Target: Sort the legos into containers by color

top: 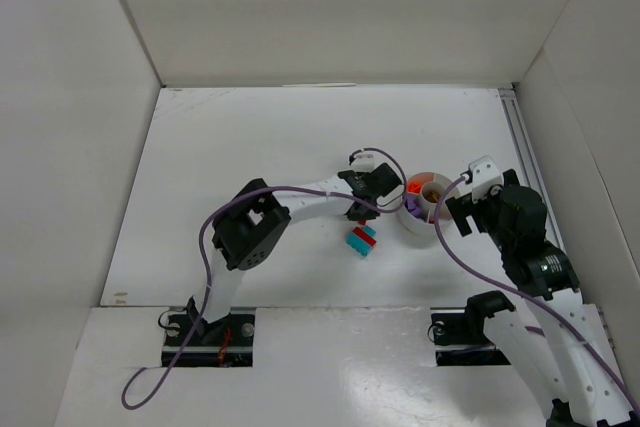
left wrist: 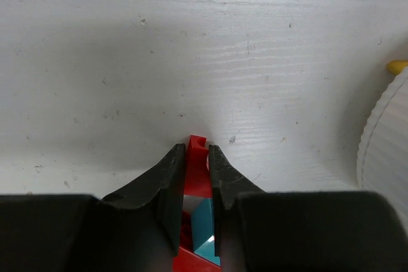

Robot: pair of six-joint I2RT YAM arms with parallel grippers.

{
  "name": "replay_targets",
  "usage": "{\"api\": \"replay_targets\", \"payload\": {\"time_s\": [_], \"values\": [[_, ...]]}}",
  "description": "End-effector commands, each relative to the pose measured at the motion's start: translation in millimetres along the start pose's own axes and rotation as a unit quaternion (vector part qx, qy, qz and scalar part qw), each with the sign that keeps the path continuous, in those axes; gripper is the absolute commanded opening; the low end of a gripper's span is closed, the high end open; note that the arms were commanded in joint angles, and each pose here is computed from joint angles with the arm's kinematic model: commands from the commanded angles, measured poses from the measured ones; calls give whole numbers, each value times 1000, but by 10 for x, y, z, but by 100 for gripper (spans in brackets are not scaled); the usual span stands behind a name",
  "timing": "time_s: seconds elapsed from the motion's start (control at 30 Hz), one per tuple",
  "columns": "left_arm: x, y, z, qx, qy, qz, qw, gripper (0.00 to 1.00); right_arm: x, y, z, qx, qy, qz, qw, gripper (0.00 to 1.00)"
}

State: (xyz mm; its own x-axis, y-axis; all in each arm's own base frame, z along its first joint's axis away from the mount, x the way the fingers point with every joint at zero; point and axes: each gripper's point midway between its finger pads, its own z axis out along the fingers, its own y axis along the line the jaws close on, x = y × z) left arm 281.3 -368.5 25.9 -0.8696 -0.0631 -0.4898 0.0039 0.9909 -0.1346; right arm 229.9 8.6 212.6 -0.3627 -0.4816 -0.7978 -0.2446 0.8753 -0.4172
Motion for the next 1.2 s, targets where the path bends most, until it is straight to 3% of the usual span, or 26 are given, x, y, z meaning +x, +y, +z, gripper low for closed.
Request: {"api": "replay_targets", "payload": {"time_s": [0.0, 0.33, 0.43, 0.6, 0.7, 0.9, 1.17], "values": [[-283, -21, -241, 2, -43, 2, 999, 0, -193, -135, -98, 23, -29, 16, 999, 100], [-794, -199, -852, 56, -139, 6, 989, 0, -292, -294, -267, 60, -55, 33, 996, 100], [-836, -407, -1175, 102, -176, 39, 978, 0, -332, -414, -401, 88, -60, 51, 993, 100], [-772, -833, -1599, 173, -210, 103, 957, 0, 6, -751, -713, 207, 18, 131, 969, 100], [-736, -1070, -1818, 200, -235, 145, 940, 0, 9, -822, -831, 229, 6, 149, 962, 100], [-589, -1615, -1915, 279, -234, 203, 909, 0, 3, -863, -960, 240, -19, 159, 957, 100], [-471, -2052, -1866, 312, -247, 237, 886, 1, 40, -899, -1033, 252, -24, 151, 956, 100]]}}
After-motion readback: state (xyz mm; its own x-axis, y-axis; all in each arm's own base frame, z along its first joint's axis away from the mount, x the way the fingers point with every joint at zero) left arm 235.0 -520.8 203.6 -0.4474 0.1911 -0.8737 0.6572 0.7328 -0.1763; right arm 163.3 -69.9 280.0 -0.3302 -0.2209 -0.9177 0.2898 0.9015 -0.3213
